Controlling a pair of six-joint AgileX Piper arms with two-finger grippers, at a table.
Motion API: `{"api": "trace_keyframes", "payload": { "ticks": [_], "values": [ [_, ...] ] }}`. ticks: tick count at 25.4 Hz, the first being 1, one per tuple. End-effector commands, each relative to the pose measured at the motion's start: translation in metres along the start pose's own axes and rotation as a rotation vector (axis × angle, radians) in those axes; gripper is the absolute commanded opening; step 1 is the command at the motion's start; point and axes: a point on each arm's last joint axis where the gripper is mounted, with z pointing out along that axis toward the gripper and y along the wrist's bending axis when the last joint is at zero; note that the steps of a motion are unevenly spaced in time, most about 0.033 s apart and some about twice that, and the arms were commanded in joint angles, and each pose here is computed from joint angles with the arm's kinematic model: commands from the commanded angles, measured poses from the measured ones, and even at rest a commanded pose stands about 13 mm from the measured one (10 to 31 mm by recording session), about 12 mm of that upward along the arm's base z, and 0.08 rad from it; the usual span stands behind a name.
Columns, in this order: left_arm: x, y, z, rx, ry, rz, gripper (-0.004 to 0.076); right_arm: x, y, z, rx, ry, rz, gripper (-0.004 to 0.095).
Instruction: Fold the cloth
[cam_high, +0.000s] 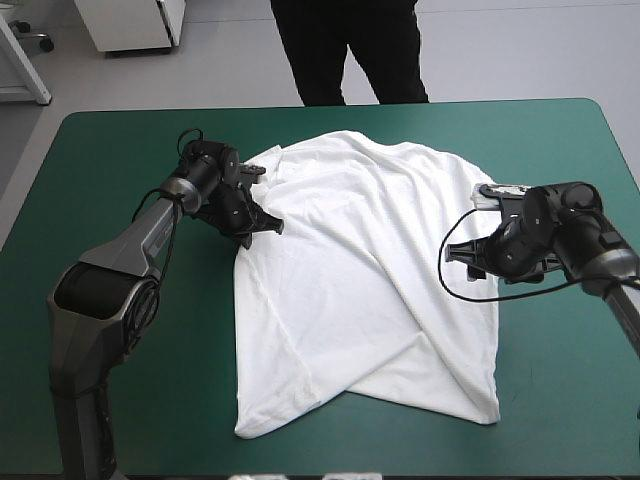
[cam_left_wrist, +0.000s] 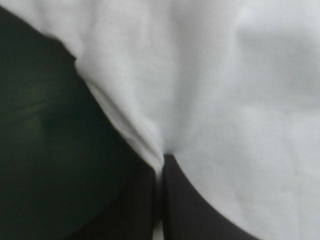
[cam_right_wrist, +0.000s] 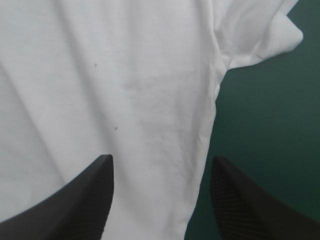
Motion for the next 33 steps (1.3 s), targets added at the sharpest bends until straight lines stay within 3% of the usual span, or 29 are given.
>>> {"api": "trace_keyframes", "payload": {
  "ticks": [1, 5, 16, 24, 27, 31, 33],
  "values": [
    [0.004, -0.001, -0.015, 0.002, 0.008, 0.002, -0.0009, -0.014, -0.002, 0.003, 0.016, -0.06, 0.025, 0.0546],
    [0.004, -0.002, -0.015, 0.006, 0.008, 0.001, -0.0009, -0.02, -0.007, 0.02, 0.089, -0.024, 0.007, 0.0544],
    [0.003, -0.002, -0.015, 0.009, 0.0, 0.0, -0.0009, -0.032, -0.017, 0.075, 0.137, 0.085, 0.03, 0.0538],
    [0.003, -0.002, -0.015, 0.012, -0.002, -0.001, -0.0009, -0.038, -0.022, 0.098, 0.076, 0.107, 0.054, 0.0514],
    [0.003, -0.002, -0.015, 0.012, -0.002, -0.001, -0.0009, -0.035, -0.019, 0.109, 0.04, 0.172, 0.061, 0.0404],
    [0.005, -0.004, -0.017, 0.033, 0.005, 0.004, -0.0009, -0.03, -0.014, 0.114, -0.017, 0.232, 0.034, -0.0021],
    [0.006, -0.005, -0.022, 0.042, 0.0, 0.022, -0.0009, -0.03, -0.014, 0.111, -0.018, 0.234, 0.033, -0.0012]
  ]
}}
